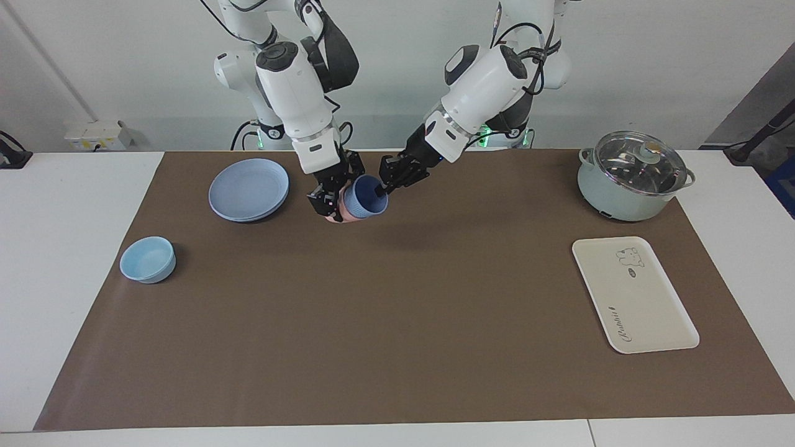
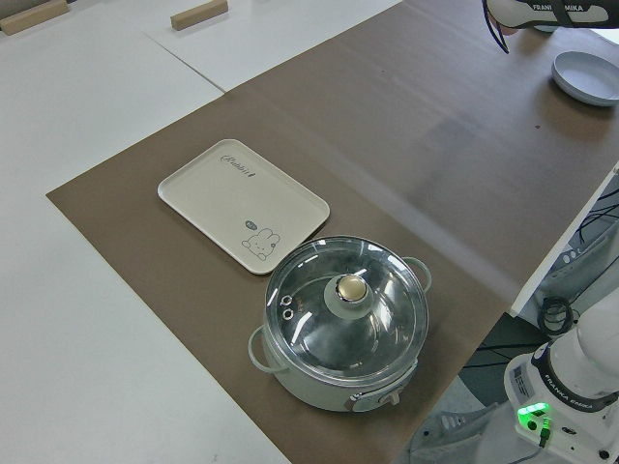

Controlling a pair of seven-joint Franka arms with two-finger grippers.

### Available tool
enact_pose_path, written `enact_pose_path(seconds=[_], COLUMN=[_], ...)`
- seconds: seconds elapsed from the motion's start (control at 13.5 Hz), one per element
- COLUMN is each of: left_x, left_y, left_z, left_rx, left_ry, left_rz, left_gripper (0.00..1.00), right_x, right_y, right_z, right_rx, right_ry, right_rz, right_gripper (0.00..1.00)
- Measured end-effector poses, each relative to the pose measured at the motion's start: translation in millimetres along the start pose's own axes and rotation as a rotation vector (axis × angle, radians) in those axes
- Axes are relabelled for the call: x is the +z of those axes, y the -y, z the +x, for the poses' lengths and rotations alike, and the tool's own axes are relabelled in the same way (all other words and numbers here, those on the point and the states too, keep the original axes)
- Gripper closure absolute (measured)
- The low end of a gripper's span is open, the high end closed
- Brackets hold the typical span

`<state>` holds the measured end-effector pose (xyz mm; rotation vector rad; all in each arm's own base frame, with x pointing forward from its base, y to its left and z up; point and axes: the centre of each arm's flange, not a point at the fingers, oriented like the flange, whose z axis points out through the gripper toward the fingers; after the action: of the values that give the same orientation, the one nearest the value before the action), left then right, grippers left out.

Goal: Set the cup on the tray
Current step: 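Bring the cups to center while the left gripper reaches the blue cup, then grasp the blue cup with the left gripper and pull it out, then carry the blue cup to the tray while the right gripper returns the pink cup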

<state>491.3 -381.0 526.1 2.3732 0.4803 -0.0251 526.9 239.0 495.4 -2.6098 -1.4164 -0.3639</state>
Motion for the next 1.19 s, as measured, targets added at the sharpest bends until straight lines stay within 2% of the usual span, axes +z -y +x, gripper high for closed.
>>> enact_pose_path(seconds=[0.15, 0.3, 0.37, 0.59, 0.74, 1.04, 1.19], left_x=[-12.3, -40.6, -60.5, -119.7, -152.1, -228.9, -270.7], left_y=[0.9, -4.6, -4.7, 21.2, 48.1, 143.0, 201.6], left_z=[13.9, 34.0, 49.5, 104.5, 137.4, 212.0, 239.7], left_rx=[-0.016, -0.024, -0.017, 0.025, 0.077, 0.252, 0.339], left_ry=[-0.009, -0.004, -0.023, -0.136, -0.214, -0.256, -0.264], left_rz=[-0.005, -0.008, 0.005, 0.152, 0.250, 0.352, 0.395], left_gripper=[0.95, 0.95, 0.95, 0.95, 0.95, 0.95, 0.95], right_x=[-1.9, -1.2, -1.0, -7.0, -20.0, -49.7, -45.5], right_y=[-2.0, -4.8, -6.8, -26.0, -57.0, -135.1, -162.2], right_z=[1.0, 1.0, -0.2, -12.1, -33.6, -98.6, -124.6], right_rx=[0.002, 0.006, 0.010, 0.047, 0.119, 0.214, 0.263], right_ry=[-0.009, -0.016, -0.015, -0.019, -0.040, -0.248, -0.362], right_rz=[-0.008, -0.015, -0.016, -0.029, -0.042, -0.016, -0.009], right_gripper=[0.17, 0.17, 0.17, 0.17, 0.17, 0.17, 0.17])
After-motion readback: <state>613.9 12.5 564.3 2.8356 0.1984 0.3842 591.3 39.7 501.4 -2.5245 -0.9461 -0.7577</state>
